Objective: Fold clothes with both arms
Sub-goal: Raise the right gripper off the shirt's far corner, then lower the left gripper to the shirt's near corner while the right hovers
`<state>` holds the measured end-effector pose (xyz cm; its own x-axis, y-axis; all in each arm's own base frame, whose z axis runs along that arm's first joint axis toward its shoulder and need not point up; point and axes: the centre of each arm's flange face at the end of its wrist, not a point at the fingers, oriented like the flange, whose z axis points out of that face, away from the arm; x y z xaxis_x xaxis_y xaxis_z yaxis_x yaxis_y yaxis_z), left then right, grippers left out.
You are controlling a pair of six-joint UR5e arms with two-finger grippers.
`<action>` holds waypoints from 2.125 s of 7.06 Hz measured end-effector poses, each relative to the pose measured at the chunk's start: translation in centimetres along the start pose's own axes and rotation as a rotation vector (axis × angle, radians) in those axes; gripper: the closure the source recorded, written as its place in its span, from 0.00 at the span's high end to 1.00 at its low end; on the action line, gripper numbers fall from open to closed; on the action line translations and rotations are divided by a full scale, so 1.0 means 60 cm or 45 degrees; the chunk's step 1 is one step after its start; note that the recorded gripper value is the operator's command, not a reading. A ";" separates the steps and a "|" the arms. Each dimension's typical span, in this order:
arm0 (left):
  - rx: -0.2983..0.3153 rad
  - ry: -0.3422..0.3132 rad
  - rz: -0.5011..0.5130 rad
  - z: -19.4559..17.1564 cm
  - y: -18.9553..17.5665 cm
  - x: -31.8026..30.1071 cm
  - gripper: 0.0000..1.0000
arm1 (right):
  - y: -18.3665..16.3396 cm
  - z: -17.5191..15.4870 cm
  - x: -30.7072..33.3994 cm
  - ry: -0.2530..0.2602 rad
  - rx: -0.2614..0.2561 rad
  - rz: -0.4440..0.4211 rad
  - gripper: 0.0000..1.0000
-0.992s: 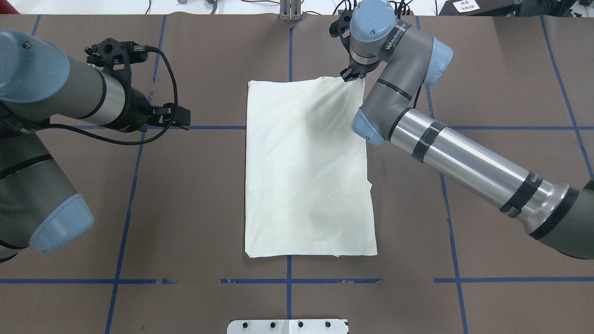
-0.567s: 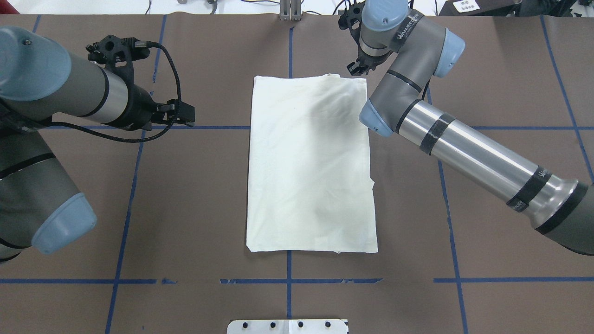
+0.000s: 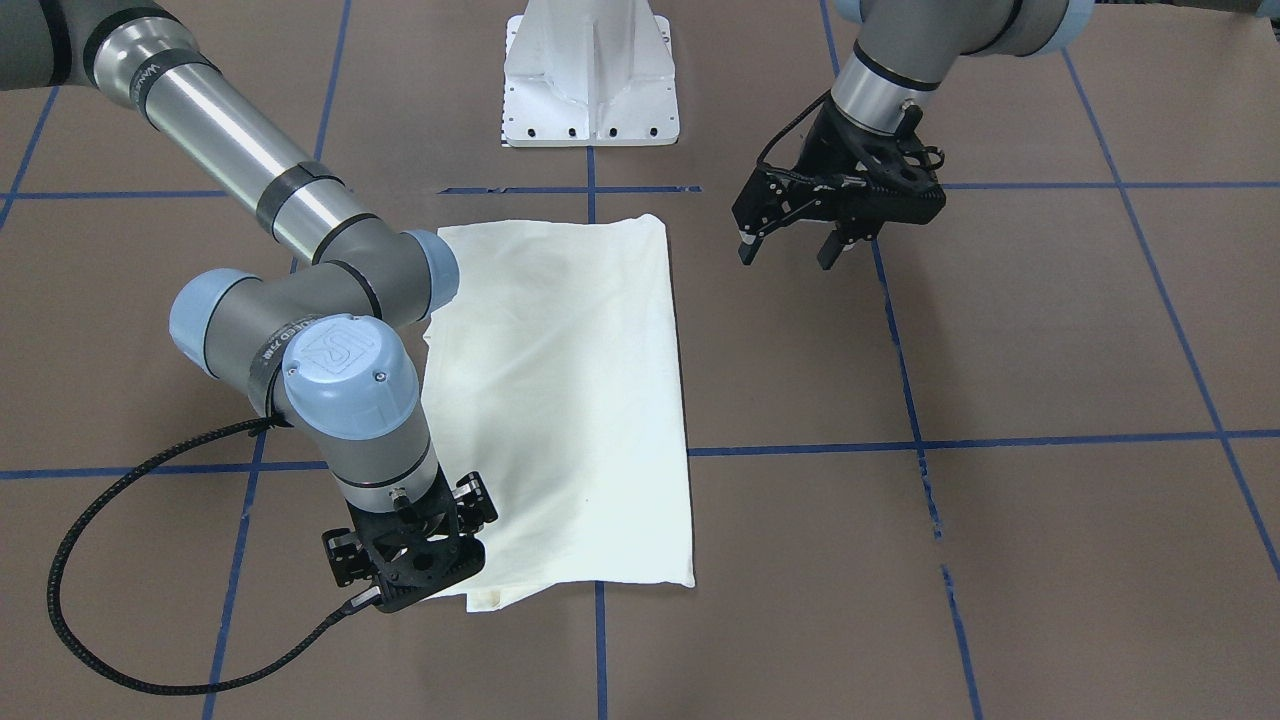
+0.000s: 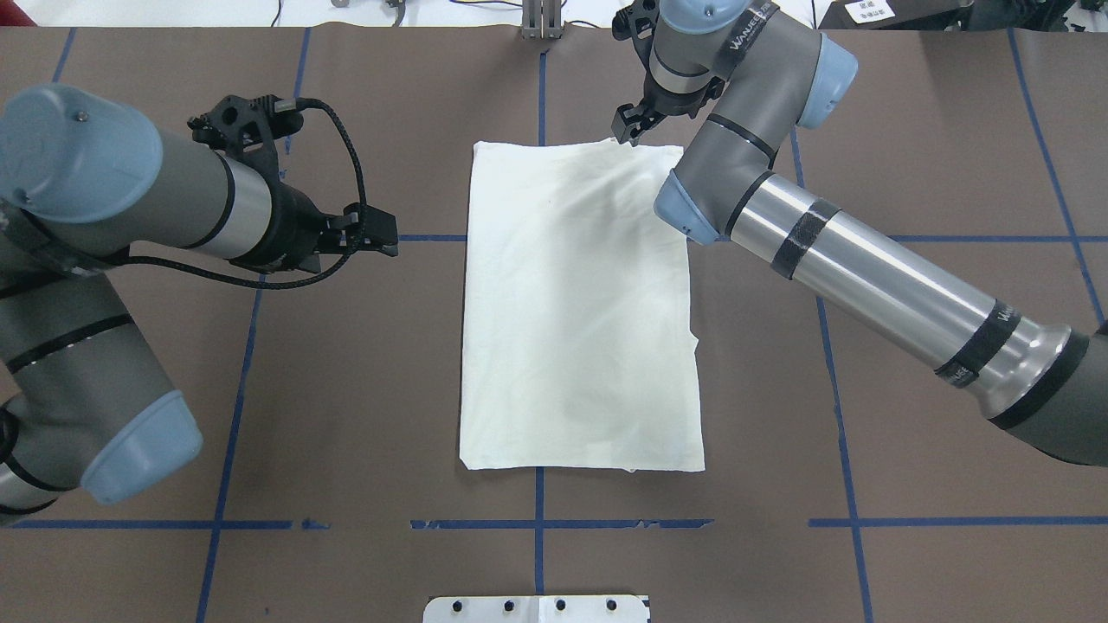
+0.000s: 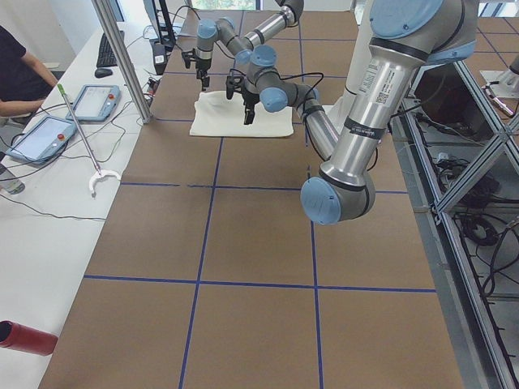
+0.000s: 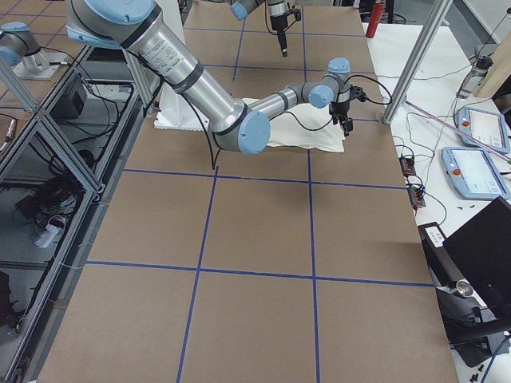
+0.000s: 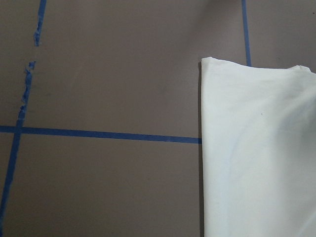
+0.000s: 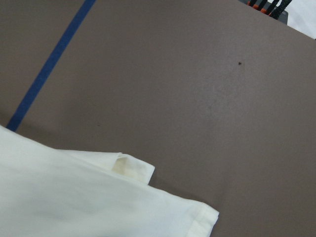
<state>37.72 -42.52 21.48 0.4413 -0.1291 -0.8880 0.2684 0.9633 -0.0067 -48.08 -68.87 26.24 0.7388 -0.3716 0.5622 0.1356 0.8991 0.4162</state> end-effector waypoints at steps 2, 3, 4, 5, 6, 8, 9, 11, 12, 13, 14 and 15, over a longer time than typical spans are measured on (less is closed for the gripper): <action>-0.126 0.017 -0.267 0.060 0.124 0.038 1.00 | 0.050 -0.063 -0.015 -0.096 -0.090 0.157 1.00; -0.141 -0.003 -0.363 0.086 0.178 0.048 0.99 | 0.089 -0.093 -0.007 -0.110 -0.116 0.217 1.00; -0.138 -0.026 -0.432 0.109 0.215 0.053 0.98 | 0.130 -0.113 0.008 -0.122 -0.127 0.255 1.00; -0.127 -0.052 -0.483 0.135 0.237 0.059 0.98 | 0.165 -0.125 0.018 -0.135 -0.130 0.288 1.00; -0.109 -0.080 -0.512 0.166 0.248 0.070 0.96 | 0.186 -0.130 0.018 -0.143 -0.135 0.323 1.00; -0.063 -0.150 -0.535 0.233 0.264 0.079 0.93 | 0.201 -0.130 0.008 -0.149 -0.146 0.381 1.00; -0.057 -0.175 -0.534 0.247 0.271 0.078 0.90 | 0.203 -0.128 0.006 -0.148 -0.150 0.393 1.00; -0.071 -0.231 -0.519 0.262 0.301 0.073 0.85 | 0.203 -0.127 0.005 -0.148 -0.150 0.408 1.00; -0.079 -0.247 -0.512 0.267 0.312 0.069 0.78 | 0.203 -0.127 0.005 -0.148 -0.150 0.410 1.00; -0.085 -0.252 -0.508 0.269 0.318 0.070 0.69 | 0.203 -0.127 0.005 -0.148 -0.151 0.411 1.00; -0.089 -0.250 -0.505 0.269 0.321 0.072 0.59 | 0.204 -0.126 0.005 -0.146 -0.152 0.412 1.00; -0.093 -0.247 -0.503 0.268 0.324 0.076 0.58 | 0.204 -0.125 0.006 -0.145 -0.154 0.412 1.00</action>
<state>58.72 -28.13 24.71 0.4717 -0.5257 -0.7079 0.3905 0.8444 -0.3668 -41.21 -56.26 26.20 0.6788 -0.0809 0.7299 -0.0110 0.9927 0.1203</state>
